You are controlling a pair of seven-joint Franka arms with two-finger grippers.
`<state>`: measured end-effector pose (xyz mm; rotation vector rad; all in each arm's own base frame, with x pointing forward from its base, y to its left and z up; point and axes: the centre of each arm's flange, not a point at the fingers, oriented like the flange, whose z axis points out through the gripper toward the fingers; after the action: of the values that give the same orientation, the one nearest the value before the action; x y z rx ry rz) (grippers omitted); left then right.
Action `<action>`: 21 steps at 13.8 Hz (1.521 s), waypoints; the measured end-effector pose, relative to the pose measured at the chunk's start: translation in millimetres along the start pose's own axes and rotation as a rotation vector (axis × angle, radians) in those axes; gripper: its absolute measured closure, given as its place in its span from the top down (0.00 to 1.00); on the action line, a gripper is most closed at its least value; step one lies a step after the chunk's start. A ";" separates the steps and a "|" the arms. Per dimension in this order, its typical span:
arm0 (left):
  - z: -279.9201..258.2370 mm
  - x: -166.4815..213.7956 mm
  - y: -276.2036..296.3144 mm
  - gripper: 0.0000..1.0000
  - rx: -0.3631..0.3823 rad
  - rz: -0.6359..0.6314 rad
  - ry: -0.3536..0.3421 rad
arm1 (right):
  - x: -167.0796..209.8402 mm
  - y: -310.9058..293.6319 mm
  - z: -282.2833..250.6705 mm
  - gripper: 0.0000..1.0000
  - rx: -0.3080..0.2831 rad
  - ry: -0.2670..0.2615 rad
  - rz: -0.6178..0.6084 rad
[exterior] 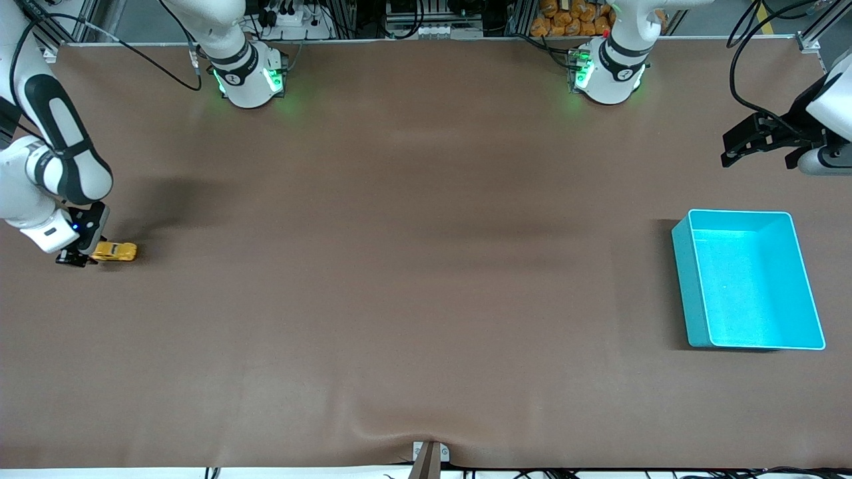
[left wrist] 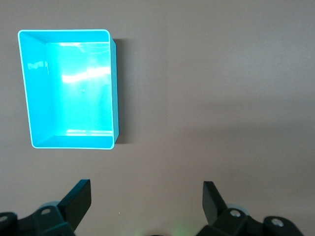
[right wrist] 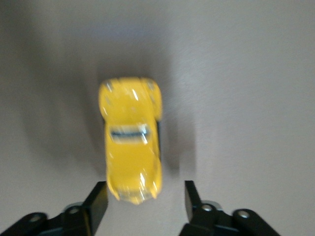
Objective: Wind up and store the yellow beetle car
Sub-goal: 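Open the right gripper to release the car onto the table, then withdraw the right gripper while the left gripper moves toward the car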
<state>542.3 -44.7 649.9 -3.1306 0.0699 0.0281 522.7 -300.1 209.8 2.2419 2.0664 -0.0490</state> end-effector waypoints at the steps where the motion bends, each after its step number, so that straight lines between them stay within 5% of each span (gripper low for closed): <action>1: 0.0 0.0 0.0 1.00 0.000 0.000 0.000 | -0.8 14.6 -15.5 0.89 0.040 0.051 0.033; 2: 0.0 0.0 0.0 1.00 0.000 0.000 0.000 | -2.2 28.0 -33.2 0.99 0.074 0.092 0.051; 4: 0.0 0.0 0.0 1.00 0.000 0.000 0.000 | -5.4 44.6 -59.9 1.00 0.104 0.124 0.055; 21: 6.7 4.0 -11.6 1.00 -0.001 -0.021 -0.012 | -25.6 36.8 -54.2 1.00 0.125 0.142 0.097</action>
<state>546.7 -33.2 643.2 -3.1311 0.0363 0.0475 555.1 -323.6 267.7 2.4848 2.0727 -0.0122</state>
